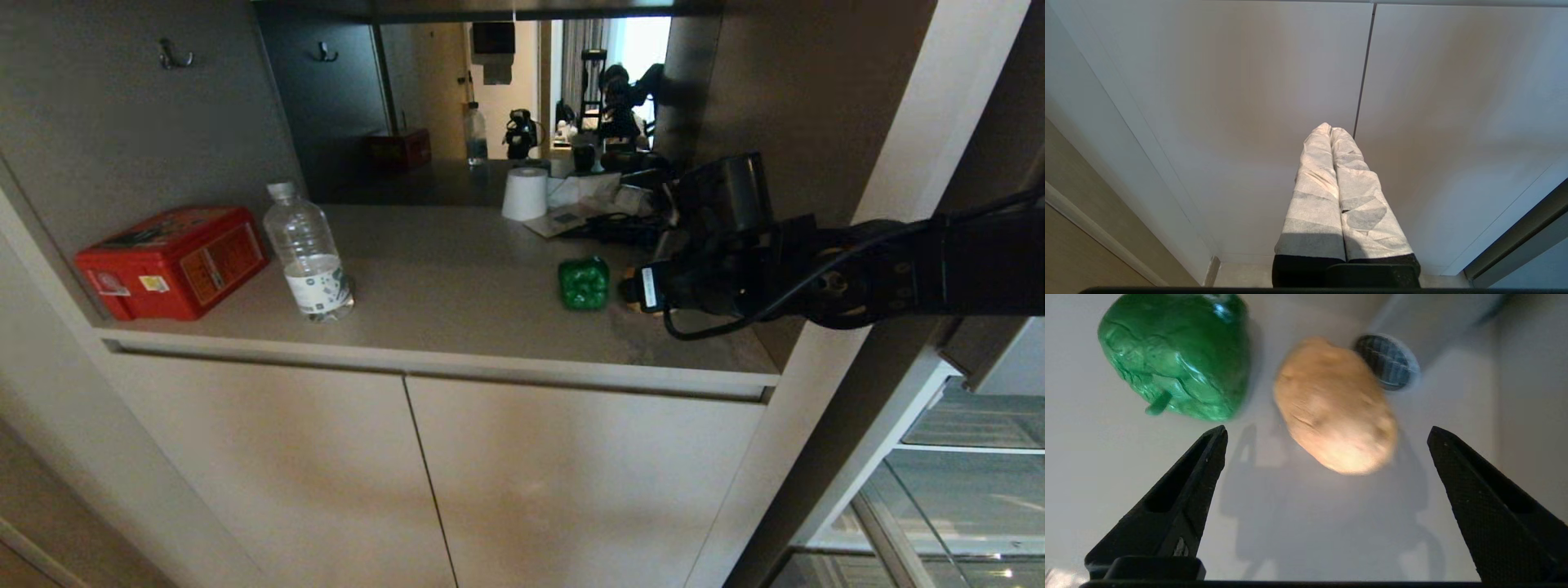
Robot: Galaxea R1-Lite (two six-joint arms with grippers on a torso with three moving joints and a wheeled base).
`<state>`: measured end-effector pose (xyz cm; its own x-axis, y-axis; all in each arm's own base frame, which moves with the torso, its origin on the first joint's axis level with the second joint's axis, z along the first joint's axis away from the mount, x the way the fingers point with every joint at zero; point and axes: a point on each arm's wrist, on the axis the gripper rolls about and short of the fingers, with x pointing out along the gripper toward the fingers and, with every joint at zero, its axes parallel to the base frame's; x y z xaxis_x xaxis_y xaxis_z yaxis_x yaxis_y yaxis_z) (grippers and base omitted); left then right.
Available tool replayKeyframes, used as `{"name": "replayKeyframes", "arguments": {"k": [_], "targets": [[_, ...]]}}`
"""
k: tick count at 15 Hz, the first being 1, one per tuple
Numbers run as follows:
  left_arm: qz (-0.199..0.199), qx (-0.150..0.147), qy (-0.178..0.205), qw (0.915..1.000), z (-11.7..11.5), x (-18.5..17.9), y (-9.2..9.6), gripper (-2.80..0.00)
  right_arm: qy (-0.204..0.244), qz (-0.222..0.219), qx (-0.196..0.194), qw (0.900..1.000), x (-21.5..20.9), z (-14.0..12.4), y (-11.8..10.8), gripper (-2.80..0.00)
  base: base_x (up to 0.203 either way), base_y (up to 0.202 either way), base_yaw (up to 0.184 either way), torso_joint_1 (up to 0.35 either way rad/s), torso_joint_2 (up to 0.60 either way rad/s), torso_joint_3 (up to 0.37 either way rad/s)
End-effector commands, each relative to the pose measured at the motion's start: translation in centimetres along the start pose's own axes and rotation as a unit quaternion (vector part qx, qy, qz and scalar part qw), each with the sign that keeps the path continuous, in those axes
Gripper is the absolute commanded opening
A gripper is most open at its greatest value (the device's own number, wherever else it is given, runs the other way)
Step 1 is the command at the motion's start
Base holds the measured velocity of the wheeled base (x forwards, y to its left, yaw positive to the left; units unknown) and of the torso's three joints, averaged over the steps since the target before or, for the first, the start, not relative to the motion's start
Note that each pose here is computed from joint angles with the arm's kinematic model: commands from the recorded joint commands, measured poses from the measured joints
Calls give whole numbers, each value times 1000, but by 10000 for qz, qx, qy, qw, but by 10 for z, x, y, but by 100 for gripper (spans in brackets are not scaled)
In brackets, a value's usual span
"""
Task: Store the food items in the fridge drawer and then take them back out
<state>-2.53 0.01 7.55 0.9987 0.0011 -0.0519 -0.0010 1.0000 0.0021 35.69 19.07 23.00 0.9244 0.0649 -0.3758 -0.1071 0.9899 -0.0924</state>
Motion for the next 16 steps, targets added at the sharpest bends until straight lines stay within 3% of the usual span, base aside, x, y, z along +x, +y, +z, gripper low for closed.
{"name": "replayKeyframes", "arguments": {"k": [1, 11, 16], "targets": [[2, 5, 1, 10000, 0, 0, 0, -280, 117, 18, -47, 9999, 24, -10, 10, 0, 0, 0, 0, 0, 0, 0], [2, -2, 1, 10000, 0, 0, 0, -280, 232, -40, -13, 9997, 51, -17, 4, 0, 0, 0, 0, 0, 0, 0], [2, 3, 6, 10000, 0, 0, 0, -280, 56, -14, 54, 10000, 50, -7, 5, 0, 0, 0, 0, 0, 0, 0]]}}
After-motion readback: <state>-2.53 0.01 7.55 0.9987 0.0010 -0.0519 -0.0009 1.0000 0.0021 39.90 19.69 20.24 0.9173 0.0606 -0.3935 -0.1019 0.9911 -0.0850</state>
